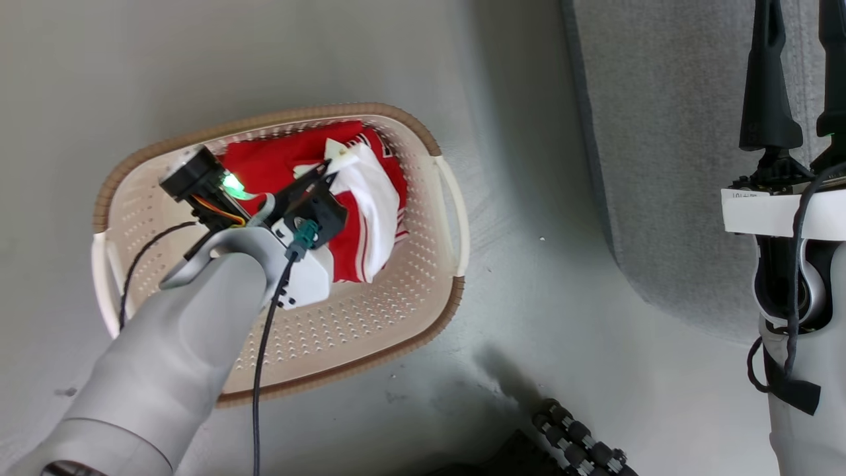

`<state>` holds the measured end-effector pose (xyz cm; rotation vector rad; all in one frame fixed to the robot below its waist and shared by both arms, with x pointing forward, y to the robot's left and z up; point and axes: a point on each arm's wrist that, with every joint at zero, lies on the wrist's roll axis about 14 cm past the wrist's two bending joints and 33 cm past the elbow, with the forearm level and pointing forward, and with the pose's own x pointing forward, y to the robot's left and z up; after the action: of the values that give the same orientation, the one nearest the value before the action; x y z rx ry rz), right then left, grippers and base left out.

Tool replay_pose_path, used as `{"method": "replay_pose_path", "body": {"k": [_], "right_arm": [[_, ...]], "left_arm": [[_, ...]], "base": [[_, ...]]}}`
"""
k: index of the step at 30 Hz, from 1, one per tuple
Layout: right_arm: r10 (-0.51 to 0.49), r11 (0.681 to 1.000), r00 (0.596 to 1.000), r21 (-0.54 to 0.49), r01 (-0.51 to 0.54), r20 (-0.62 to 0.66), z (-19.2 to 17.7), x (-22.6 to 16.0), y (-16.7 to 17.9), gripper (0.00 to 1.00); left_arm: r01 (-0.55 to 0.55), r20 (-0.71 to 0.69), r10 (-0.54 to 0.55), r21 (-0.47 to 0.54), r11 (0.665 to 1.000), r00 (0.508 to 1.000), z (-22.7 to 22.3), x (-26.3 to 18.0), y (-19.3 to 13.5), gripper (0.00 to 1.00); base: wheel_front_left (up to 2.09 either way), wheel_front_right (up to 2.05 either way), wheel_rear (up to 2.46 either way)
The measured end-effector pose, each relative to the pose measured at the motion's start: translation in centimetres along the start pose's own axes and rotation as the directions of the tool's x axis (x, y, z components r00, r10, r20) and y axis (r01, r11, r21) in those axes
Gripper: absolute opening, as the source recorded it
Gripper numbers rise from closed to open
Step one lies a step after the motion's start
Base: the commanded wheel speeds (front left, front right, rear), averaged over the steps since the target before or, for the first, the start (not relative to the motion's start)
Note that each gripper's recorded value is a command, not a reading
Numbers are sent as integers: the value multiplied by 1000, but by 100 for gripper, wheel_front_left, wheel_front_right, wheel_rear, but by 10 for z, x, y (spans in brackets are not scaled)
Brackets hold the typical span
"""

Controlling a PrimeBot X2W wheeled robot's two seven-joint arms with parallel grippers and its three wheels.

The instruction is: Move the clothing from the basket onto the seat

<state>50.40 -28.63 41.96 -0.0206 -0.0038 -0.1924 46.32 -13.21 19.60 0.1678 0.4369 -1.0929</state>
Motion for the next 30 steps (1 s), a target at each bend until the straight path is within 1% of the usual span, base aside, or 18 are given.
{"method": "replay_pose_path", "body": {"k": [9,16,22,30], "right_arm": [[27,999,999,18,-27,25,6,4,12,100],[31,999,999,24,-32,40,13,6,16,100],[41,999,997,23,-43,63,23,6,21,100],[56,997,993,38,-60,102,40,7,29,100]], "left_arm": [[-48,42,50,-40,998,998,16,-19,1,0],[-102,91,106,-43,994,990,38,-35,9,0],[-171,175,182,-78,982,968,71,-51,23,0],[-259,266,277,-101,961,923,109,-81,37,0]], "base": [[0,0,0],[0,0,0],[0,0,0],[0,0,0]]}}
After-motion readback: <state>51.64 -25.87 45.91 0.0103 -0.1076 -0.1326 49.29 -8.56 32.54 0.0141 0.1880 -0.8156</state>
